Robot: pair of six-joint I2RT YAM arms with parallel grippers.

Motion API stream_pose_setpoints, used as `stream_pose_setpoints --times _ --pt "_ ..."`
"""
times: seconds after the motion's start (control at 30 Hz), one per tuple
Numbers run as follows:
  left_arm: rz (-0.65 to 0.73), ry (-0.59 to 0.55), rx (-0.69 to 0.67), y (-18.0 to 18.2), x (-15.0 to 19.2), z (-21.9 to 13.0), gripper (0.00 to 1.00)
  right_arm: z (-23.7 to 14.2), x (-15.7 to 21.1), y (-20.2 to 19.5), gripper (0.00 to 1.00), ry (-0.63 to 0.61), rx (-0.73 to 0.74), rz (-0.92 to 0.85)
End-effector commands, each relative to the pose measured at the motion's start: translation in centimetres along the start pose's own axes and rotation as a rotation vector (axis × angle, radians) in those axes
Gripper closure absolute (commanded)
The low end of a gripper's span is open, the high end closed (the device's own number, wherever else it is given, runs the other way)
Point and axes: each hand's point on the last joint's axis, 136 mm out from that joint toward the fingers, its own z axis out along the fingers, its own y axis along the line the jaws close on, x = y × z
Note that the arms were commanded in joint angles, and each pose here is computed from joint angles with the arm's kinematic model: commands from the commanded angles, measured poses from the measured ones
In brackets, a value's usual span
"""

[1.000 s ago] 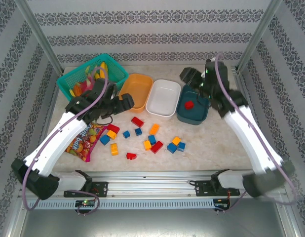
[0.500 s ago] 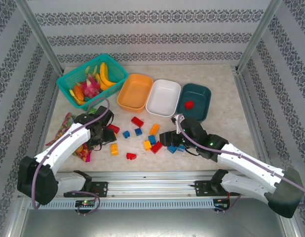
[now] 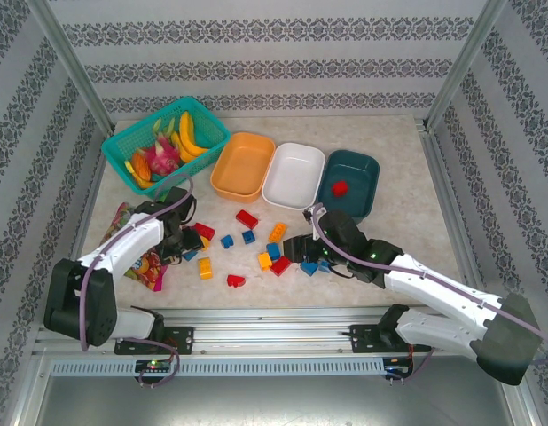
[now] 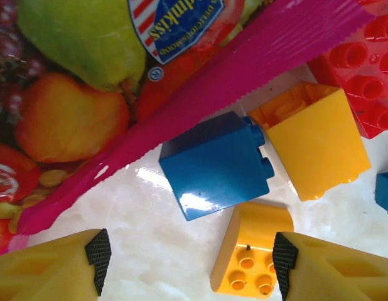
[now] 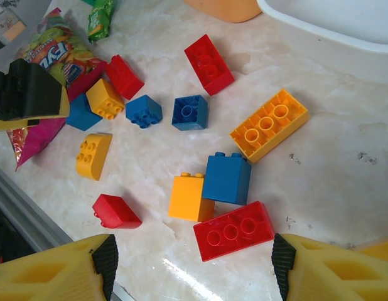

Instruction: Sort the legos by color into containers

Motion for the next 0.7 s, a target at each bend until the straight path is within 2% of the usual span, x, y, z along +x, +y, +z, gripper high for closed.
stream_pose_setpoints --times 0.0,0.2,0.67 --pt "-0.013 0.011 0.018 -0.8 -0.5 0.7 0.30 -0.4 -1.0 0.0 0.32 -0.035 0.002 0.016" --pt "-0.027 0.023 -0.021 -0.1 -0.4 1.3 0.25 -0.4 -1.0 -0.7 0.31 -0.043 0.018 0.044" --pt "-0.012 -0.009 -0.067 -1.4 -3.1 1.9 0.24 -0.6 -0.9 -1.2 0.31 -0.053 0.030 0.073"
